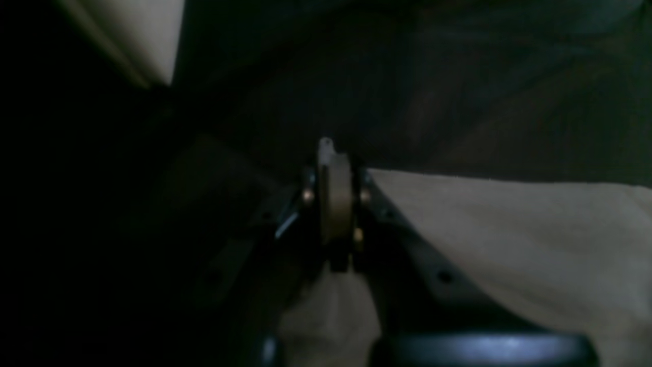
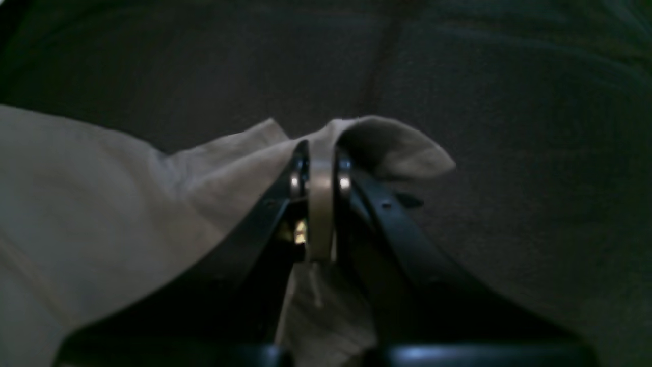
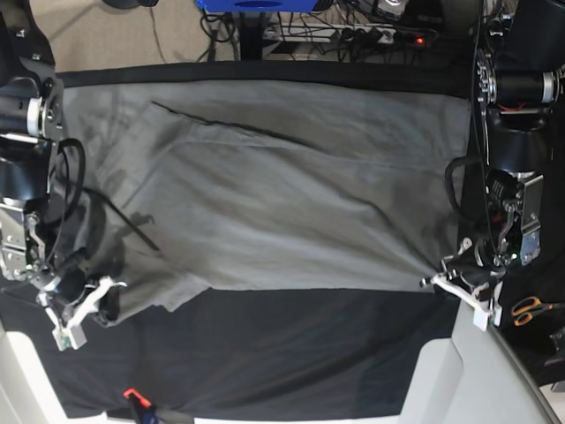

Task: Fold the T-shirt properly
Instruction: 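Lift both shirt ends and fold them over the shirt away from the arms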

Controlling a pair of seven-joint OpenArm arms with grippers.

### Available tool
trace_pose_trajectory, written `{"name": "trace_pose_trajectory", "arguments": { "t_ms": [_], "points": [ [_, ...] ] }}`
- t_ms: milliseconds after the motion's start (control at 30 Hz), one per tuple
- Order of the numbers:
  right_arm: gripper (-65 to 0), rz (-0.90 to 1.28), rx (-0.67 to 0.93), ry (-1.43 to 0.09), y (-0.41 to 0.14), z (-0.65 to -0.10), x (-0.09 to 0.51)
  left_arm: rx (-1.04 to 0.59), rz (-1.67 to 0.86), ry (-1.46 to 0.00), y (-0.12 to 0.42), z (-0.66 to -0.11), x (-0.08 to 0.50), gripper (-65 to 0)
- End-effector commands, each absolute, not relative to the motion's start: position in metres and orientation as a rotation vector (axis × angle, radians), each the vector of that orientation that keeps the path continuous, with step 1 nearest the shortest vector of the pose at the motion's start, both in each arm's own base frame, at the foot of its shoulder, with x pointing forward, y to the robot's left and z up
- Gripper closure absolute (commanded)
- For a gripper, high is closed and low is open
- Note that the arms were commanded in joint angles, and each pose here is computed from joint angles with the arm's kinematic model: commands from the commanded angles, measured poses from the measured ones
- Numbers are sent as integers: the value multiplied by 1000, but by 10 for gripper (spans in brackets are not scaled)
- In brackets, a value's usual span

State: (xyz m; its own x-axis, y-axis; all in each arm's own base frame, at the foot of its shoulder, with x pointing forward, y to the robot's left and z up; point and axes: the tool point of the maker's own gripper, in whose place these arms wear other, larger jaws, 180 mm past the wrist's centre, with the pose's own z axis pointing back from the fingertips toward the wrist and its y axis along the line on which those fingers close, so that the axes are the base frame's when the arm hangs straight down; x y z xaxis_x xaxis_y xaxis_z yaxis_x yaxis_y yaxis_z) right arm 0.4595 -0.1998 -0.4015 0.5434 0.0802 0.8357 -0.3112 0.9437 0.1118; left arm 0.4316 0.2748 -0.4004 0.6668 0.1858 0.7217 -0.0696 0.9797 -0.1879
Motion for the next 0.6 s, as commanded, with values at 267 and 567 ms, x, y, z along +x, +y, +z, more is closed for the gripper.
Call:
{"name": "trace_pose_trajectory", "arguments": {
  "t_ms": [267,567],
  "points": [
    [0,338,246,-1087,-195,-365,483,-143,203,-947,298,-367,440,0],
    [0,340,252,-1085,-193,-368,482,-123,214,-939,307,-372,428,0]
  ]
}}
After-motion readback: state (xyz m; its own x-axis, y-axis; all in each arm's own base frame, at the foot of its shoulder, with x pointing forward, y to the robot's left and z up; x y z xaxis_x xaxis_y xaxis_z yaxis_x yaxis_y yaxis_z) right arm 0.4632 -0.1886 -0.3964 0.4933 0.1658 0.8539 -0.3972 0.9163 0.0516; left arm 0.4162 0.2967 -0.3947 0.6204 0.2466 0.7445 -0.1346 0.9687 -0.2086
